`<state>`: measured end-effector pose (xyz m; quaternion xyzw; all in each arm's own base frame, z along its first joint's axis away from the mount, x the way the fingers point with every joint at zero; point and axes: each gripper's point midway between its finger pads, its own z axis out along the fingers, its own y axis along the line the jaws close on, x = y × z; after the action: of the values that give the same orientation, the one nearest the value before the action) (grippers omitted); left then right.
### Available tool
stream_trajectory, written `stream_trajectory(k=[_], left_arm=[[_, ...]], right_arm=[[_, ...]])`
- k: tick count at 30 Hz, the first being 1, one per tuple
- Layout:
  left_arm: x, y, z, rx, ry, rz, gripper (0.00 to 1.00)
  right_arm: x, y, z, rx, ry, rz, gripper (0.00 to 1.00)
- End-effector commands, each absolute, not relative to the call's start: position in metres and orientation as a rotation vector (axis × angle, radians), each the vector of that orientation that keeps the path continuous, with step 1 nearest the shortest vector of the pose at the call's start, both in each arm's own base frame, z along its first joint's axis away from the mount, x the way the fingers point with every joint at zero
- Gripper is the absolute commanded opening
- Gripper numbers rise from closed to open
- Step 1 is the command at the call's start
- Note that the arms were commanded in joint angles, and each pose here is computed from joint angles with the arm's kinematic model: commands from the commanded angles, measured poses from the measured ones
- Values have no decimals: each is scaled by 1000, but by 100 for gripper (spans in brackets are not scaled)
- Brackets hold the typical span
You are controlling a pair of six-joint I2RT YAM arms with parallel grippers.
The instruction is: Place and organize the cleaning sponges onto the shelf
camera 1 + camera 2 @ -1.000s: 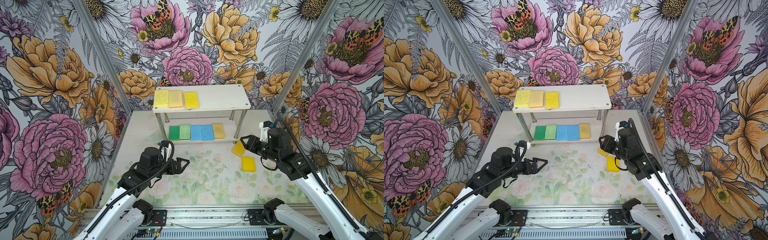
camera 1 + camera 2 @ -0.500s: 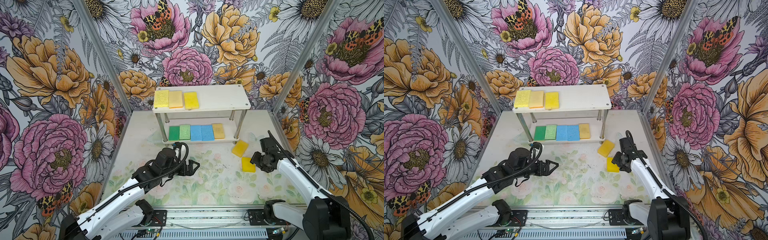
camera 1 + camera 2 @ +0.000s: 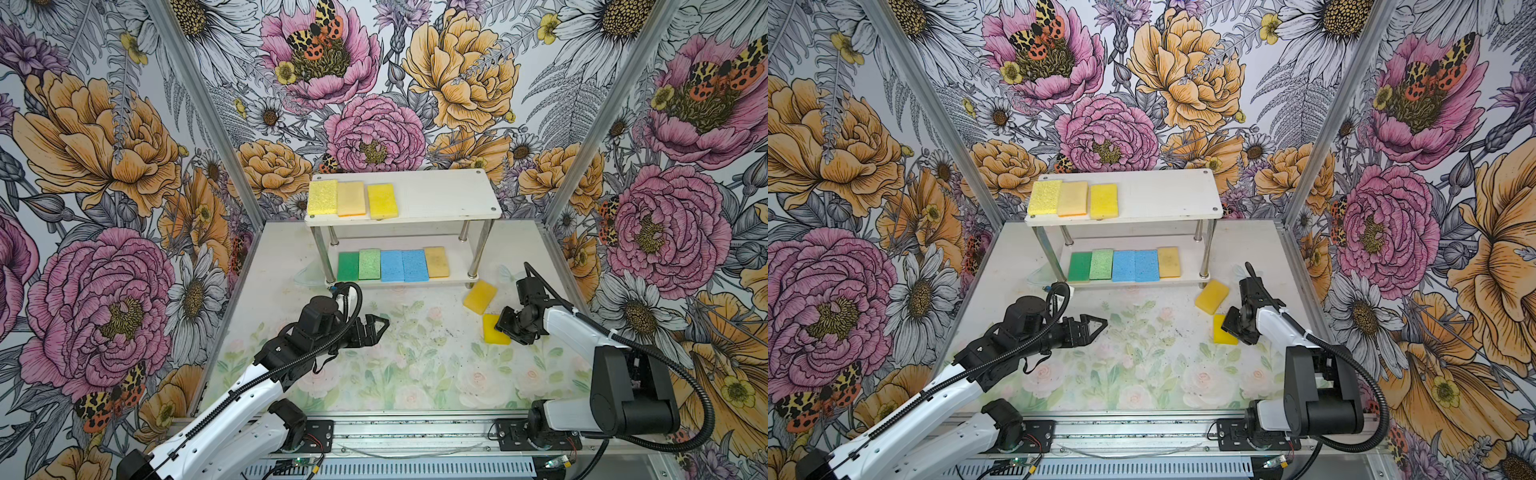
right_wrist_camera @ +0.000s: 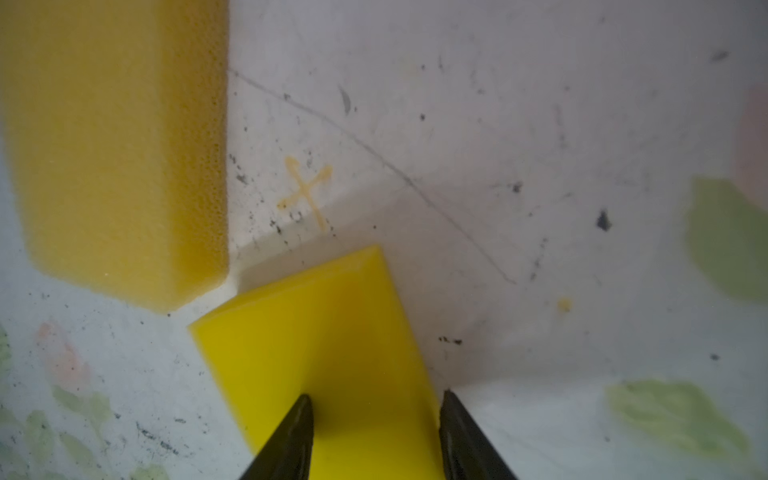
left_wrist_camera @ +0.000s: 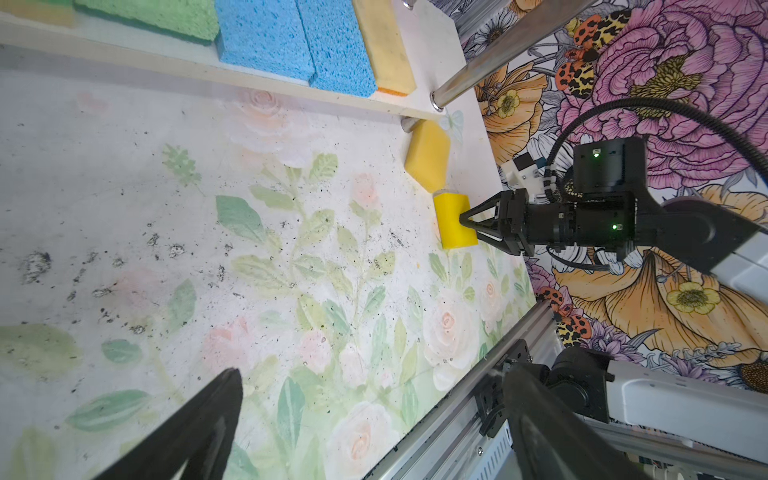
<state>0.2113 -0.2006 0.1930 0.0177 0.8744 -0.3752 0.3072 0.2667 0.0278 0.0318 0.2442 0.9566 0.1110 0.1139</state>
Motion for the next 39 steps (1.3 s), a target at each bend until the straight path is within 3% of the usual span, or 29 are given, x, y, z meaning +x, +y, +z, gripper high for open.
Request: stream_trajectory(k=[1, 7, 11, 21, 28, 39], left_arm=[[210, -200, 193, 39, 2304, -1017, 99], [214, -203, 191, 21, 2317, -1027, 99], [217, -216, 193, -13, 2299, -1131, 99], [225, -274, 212, -85, 2162, -1502, 99], [226, -303, 233, -38, 2121, -1570, 99], [225, -313, 247, -15, 2073, -1632, 98]], right_arm=[[271, 32, 35, 690, 2772, 372, 37], [259, 42, 40, 664, 2755, 458, 1], [252, 62, 59, 636, 2709, 622, 0], [239, 168, 171, 237, 2544, 1110, 0], [229, 215, 224, 23, 2490, 1226, 0], [216, 259, 232, -149, 2529, 1226, 0]])
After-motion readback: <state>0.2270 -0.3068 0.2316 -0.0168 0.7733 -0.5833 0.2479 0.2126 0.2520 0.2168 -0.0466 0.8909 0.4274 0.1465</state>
